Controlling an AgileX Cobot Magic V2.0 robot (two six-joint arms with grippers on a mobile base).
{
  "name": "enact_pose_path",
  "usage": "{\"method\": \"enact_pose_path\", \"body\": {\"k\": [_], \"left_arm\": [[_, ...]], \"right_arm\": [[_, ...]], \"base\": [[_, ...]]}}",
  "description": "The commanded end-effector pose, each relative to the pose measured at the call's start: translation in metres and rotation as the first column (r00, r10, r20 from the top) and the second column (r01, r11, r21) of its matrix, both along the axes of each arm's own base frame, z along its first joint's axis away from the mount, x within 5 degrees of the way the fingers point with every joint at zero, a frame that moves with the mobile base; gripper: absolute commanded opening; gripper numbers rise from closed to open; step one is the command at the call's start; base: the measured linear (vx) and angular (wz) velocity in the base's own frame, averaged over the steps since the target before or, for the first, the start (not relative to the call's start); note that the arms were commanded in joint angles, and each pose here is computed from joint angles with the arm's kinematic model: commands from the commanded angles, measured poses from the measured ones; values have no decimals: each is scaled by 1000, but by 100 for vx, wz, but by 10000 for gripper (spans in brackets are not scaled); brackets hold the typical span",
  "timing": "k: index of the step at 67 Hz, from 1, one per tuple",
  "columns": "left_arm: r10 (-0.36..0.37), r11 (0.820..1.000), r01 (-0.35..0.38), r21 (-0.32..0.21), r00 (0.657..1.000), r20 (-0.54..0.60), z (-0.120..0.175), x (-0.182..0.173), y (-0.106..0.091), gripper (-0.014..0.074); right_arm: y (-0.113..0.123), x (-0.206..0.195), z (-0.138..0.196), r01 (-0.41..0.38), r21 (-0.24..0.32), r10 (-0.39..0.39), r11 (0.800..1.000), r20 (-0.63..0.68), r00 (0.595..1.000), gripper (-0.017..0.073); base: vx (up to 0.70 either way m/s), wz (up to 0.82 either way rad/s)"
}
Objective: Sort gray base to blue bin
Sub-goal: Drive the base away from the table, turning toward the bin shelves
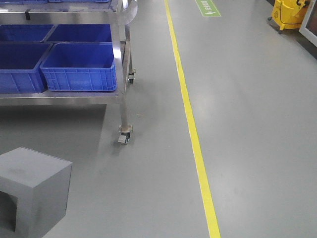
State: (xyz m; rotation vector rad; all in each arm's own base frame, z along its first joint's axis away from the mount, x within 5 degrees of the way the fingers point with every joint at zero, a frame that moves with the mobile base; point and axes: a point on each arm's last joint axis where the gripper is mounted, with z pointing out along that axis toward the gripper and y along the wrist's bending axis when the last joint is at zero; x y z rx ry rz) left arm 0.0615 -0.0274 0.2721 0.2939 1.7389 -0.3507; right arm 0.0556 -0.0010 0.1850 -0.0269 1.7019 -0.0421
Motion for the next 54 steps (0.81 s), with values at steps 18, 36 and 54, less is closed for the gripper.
{"method": "enact_pose_path", "body": {"k": [18,36,54], "left_arm": [[4,998,3,-66,994,109,19,1,0,-7],[4,998,3,-66,994,109,19,1,0,-7],[4,998,3,-66,994,109,19,1,0,-7]], "right_arm": [[0,0,6,-2,-21,3,1000,80,997,-5],[0,0,6,-1,-21,3,1000,80,997,-5],[0,0,6,-1,-21,3,1000,80,997,-5]], "base": [[41,4],[40,7],[35,39]]}}
